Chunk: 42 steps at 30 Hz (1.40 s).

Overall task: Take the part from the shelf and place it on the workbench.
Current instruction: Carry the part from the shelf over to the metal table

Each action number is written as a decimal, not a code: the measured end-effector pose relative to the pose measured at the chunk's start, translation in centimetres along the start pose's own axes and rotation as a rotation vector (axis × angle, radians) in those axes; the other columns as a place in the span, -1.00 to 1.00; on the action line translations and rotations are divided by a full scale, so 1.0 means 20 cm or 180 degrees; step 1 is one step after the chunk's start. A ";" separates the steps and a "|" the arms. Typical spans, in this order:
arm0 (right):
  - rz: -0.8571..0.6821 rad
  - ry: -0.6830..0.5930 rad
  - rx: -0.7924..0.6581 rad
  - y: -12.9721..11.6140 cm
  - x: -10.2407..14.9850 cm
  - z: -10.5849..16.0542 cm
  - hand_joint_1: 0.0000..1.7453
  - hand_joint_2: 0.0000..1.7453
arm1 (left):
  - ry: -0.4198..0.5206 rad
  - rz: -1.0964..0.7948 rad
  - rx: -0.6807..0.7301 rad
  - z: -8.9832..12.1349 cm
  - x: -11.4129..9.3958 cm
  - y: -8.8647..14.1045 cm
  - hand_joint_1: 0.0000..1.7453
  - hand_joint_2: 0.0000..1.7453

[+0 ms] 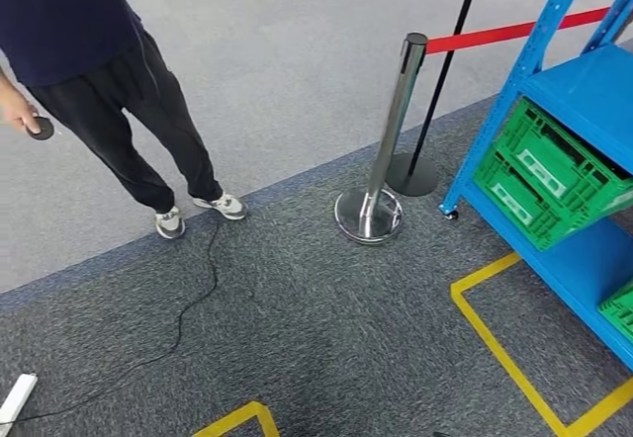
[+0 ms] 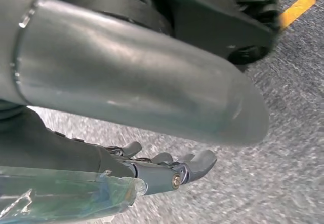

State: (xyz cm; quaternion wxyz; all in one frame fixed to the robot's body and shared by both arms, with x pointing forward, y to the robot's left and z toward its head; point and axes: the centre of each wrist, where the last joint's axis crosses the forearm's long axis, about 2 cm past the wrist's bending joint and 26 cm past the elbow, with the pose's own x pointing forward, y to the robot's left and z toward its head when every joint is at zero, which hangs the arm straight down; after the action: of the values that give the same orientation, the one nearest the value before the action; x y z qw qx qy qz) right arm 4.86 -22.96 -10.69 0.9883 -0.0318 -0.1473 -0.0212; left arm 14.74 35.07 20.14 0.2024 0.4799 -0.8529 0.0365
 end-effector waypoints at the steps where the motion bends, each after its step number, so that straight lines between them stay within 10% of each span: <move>1: 0.0000 -0.0002 0.0000 0.00 0.00 0.00 -1.00 -1.00 | 0.0004 0.0005 0.0006 0.00 0.00 0.00 1.00 1.00; 42: 0.0019 0.0002 0.0019 0.01 0.01 0.00 -1.00 -1.00 | 0.0034 0.0035 0.0051 0.00 0.00 -0.01 1.00 1.00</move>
State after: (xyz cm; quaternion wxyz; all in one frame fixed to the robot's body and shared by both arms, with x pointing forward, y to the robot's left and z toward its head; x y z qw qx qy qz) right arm 4.99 -22.76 -10.65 0.9885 -0.0294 -0.1471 -0.0178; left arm 14.86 35.05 20.20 0.2029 0.4766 -0.8541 0.0470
